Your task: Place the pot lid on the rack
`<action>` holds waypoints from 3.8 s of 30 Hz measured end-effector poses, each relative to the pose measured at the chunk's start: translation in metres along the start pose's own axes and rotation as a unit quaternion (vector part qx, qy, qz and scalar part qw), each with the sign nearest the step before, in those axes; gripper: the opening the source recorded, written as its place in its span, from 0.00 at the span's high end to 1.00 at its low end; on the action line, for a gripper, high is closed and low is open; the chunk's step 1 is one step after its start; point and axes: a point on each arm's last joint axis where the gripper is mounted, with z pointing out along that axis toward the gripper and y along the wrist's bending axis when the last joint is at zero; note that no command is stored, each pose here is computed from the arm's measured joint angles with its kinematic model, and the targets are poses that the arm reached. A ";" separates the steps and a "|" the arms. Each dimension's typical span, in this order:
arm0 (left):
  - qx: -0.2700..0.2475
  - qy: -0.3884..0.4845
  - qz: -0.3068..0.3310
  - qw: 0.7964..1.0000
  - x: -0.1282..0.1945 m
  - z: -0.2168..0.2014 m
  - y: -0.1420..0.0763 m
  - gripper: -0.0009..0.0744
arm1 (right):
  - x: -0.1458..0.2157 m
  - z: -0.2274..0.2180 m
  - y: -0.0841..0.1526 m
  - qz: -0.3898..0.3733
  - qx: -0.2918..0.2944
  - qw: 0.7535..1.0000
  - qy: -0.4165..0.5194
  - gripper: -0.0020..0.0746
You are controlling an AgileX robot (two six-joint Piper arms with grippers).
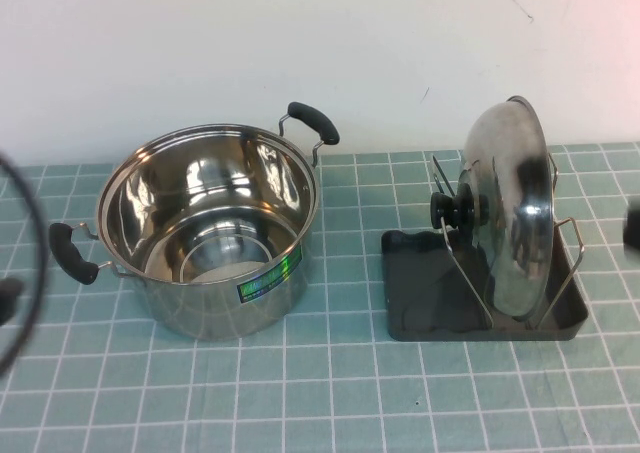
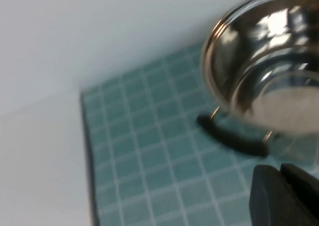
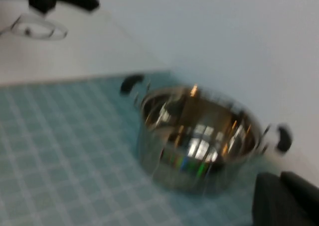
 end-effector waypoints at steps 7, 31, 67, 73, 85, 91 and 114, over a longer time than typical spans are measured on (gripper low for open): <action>-0.022 -0.028 -0.106 0.994 0.030 -0.052 0.033 0.99 | 0.039 -0.028 0.003 0.040 0.020 0.951 0.305 0.97; 0.155 -0.274 -0.112 0.943 0.178 -0.011 -0.028 0.99 | 0.130 -0.070 0.055 0.045 0.268 0.943 0.193 0.97; 0.061 -0.206 -0.194 0.957 0.207 0.014 -0.035 0.99 | 0.139 -0.066 0.057 0.057 0.256 0.943 0.206 0.98; 0.037 -0.145 -0.224 0.963 0.227 0.027 -0.039 0.99 | 0.139 -0.066 0.057 0.057 0.256 0.943 0.206 0.98; 0.037 -0.136 -0.222 0.965 0.228 0.027 -0.039 0.99 | 0.139 -0.066 0.057 0.053 0.255 0.943 0.207 0.98; 0.037 -0.135 -0.222 0.965 0.228 0.027 -0.039 0.99 | 0.139 -0.066 0.057 0.053 0.255 0.943 0.207 0.98; 0.038 -0.135 -0.225 0.964 0.228 0.027 -0.039 0.99 | 0.142 -0.066 0.053 0.025 0.272 0.939 0.209 0.98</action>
